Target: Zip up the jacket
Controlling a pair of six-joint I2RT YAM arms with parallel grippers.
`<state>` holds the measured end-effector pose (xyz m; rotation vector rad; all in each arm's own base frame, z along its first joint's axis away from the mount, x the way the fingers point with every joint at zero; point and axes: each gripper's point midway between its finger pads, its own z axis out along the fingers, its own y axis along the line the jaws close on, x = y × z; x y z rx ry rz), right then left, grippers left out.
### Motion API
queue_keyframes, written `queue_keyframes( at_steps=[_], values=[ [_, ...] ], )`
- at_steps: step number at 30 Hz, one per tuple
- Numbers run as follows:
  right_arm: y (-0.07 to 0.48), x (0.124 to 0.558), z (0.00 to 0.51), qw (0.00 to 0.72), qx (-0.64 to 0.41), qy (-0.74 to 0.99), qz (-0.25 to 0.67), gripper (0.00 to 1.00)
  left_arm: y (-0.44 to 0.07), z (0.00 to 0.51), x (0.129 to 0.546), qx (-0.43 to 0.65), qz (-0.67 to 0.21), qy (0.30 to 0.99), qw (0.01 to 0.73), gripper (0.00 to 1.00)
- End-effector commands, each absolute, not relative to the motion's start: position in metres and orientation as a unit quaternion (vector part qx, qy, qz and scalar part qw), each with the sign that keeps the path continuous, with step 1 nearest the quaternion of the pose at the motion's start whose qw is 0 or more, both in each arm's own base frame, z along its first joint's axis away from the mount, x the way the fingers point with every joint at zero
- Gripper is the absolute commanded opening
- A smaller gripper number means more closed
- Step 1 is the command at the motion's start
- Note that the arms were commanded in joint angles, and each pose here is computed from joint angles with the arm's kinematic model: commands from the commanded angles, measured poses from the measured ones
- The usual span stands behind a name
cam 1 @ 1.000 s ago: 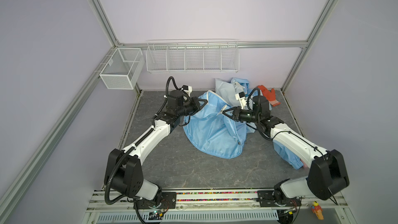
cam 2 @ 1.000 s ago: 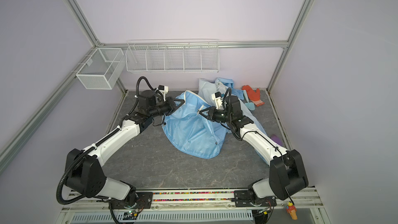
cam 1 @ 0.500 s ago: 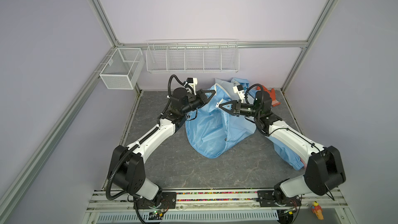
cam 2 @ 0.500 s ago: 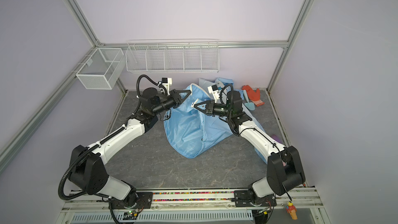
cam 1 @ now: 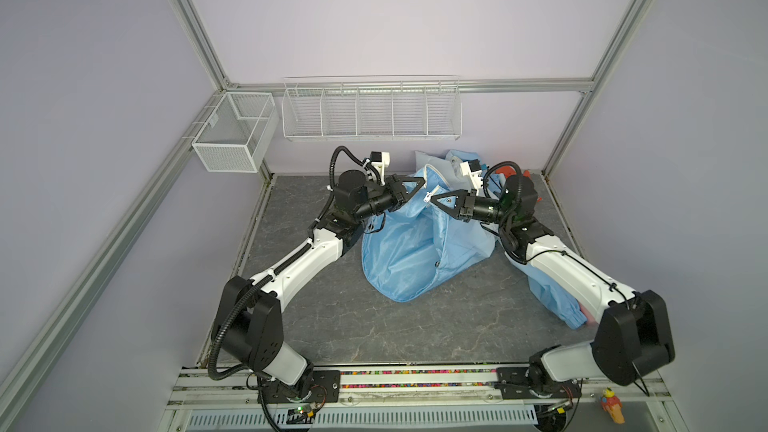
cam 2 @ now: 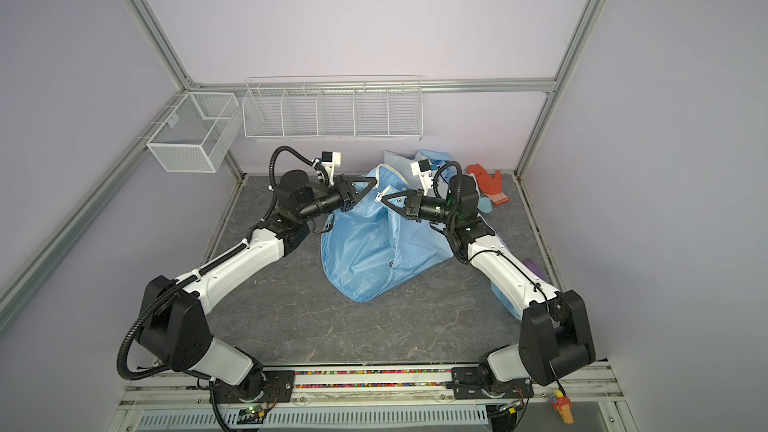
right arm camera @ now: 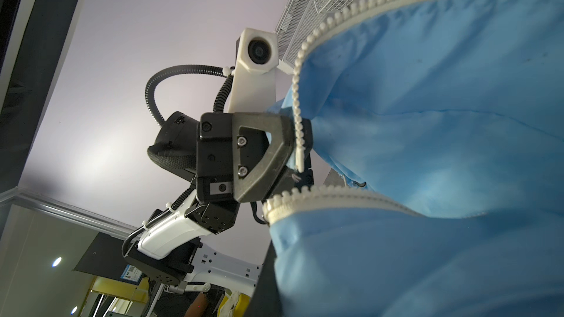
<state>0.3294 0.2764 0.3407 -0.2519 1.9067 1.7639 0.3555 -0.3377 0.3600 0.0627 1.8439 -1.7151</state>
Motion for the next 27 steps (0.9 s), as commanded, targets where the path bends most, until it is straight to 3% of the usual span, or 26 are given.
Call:
queue_keyframes(
  at_steps=[1,27],
  values=[
    [0.272,0.321,0.358,0.282,-0.112,0.686,0.661,0.07,-0.339,0.381,0.345,0.042,-0.67,0.677,0.302,0.0],
    [0.276,0.334,0.361,0.277,-0.117,0.679,0.67,0.07,-0.345,0.38,0.336,0.058,-0.688,0.67,0.273,0.0]
  ],
)
